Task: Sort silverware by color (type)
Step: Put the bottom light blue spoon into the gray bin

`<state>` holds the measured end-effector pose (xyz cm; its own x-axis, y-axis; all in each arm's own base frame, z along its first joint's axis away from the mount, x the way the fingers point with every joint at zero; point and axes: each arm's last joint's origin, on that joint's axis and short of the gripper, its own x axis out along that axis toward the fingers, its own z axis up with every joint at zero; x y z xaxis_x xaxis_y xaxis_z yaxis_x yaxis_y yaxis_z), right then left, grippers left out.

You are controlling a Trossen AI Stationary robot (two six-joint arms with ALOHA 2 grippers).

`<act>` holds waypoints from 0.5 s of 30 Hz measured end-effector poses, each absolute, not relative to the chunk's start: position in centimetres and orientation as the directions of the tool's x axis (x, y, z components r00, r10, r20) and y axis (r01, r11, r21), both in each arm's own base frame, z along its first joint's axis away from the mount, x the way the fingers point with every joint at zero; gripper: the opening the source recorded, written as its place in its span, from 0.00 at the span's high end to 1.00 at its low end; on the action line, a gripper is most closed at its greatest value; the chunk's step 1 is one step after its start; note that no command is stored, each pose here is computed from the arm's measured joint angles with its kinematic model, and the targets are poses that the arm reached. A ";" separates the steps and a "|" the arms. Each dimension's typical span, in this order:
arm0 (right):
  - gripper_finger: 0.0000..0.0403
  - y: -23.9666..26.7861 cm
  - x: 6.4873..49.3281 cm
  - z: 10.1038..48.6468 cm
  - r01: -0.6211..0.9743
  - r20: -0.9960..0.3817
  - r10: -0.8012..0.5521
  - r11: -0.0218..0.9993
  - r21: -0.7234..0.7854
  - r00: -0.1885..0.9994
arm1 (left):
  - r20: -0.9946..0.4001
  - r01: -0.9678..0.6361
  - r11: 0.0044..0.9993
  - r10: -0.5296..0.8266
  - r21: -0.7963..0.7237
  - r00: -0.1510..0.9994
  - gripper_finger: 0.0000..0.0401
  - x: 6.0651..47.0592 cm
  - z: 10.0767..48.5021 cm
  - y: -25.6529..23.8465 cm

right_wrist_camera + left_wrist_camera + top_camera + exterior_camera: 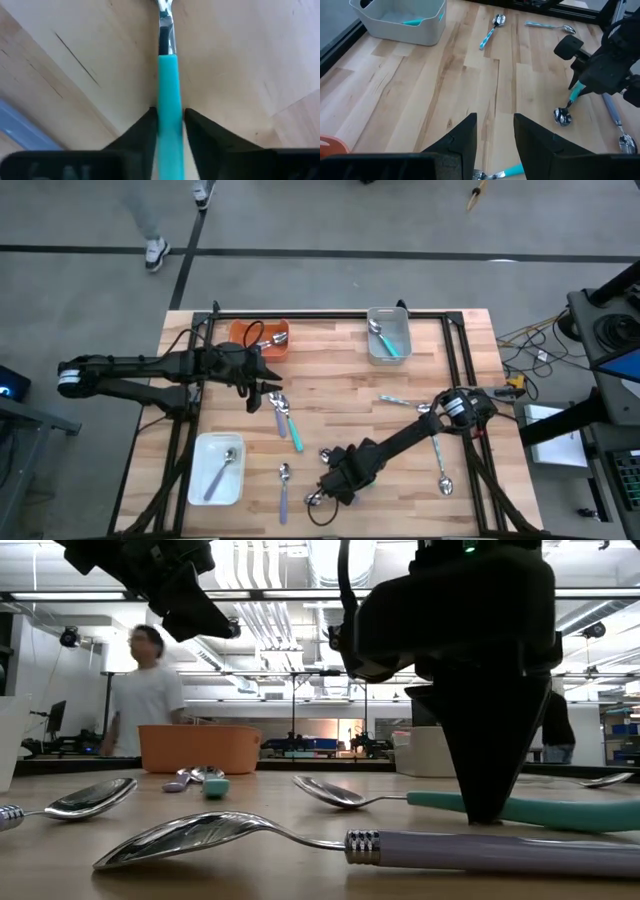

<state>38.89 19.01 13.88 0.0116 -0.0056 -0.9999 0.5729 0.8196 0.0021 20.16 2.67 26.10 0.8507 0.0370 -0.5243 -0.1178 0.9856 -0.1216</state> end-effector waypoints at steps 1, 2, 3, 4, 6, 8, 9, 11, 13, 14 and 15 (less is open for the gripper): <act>0.81 18.9 38.9 13.9 0.566 -1.000 -0.006 0.824 0.000 0.008 | -0.525 -0.118 0.986 0.037 -0.122 0.851 0.73 20.2 26.1 2.7; 0.85 18.9 38.9 13.9 0.565 -1.000 -0.004 0.825 0.001 0.008 | -0.525 -0.118 0.986 0.037 -0.122 0.851 0.73 20.2 26.1 2.7; 0.88 18.8 39.0 13.9 0.562 -1.000 -0.002 0.827 0.003 0.008 | -0.525 -0.118 0.986 0.037 -0.122 0.851 0.73 20.2 26.1 2.7; 0.89 18.9 39.0 13.9 0.560 -1.000 0.002 0.828 0.007 0.010 | -0.524 -0.118 0.986 0.037 -0.121 0.851 0.73 20.2 26.1 2.7; 0.89 18.7 39.1 13.9 0.559 -1.000 0.006 0.829 0.012 0.013 | -0.524 -0.118 0.986 0.037 -0.121 0.851 0.73 20.2 26.1 2.7; 0.89 18.7 39.1 13.9 0.563 -1.000 0.009 0.827 0.016 0.016 | -0.523 -0.118 0.986 0.037 -0.122 0.852 0.73 20.2 26.1 2.7; 0.89 18.6 39.1 14.1 0.565 -1.000 0.010 0.825 0.019 0.019 | -0.522 -0.116 0.986 0.037 -0.120 0.852 0.73 20.2 26.1 2.7; 0.89 18.4 39.1 14.5 0.569 -1.000 0.015 0.822 0.027 0.025 | -0.510 -0.120 0.987 0.049 -0.106 0.858 0.73 20.2 26.2 2.7; 0.89 18.1 39.1 15.1 0.575 -0.999 0.023 0.817 0.037 0.031 | -0.493 -0.152 0.985 0.094 -0.077 0.865 0.73 20.3 26.4 2.8; 0.89 17.9 39.1 15.5 0.578 -0.999 0.023 0.815 0.041 0.039 | -0.485 -0.172 0.983 0.120 -0.065 0.866 0.73 20.4 26.5 2.9; 0.89 17.6 39.1 15.9 0.584 -0.999 0.015 0.811 0.039 0.045 | -0.478 -0.192 0.980 0.143 -0.054 0.867 0.73 20.4 26.6 3.0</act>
